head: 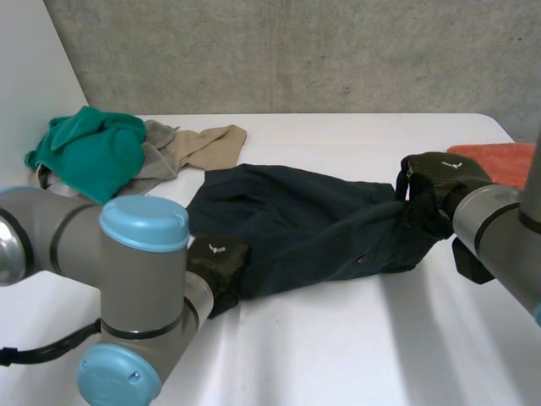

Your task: Fold the laundry.

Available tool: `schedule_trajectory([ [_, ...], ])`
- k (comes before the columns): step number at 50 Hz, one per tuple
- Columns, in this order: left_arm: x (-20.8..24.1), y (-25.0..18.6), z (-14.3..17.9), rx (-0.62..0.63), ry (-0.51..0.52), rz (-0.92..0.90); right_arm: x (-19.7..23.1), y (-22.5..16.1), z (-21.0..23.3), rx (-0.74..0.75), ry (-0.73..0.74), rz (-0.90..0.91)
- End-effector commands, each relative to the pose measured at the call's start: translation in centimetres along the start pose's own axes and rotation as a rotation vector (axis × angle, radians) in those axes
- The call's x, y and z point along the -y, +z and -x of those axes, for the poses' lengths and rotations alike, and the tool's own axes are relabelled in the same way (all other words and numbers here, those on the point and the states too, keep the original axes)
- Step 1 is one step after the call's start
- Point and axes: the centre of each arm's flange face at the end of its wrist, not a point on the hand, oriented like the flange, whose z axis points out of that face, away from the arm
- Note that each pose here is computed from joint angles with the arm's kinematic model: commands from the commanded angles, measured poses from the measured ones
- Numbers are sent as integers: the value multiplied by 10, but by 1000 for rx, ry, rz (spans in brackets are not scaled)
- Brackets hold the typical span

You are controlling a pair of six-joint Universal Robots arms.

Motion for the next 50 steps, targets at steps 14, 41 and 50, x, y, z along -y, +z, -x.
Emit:
schedule_trajectory([
  [14,201,-177,94,162,100,-648,98,-75,-4,23,-559,-401],
  [41,323,-56,149,389,140,-1228,181,70,13,-240,-264,-1070],
  [50,318,-66,152,371,84,-1239,182,66,20,-187,-252,-1091],
])
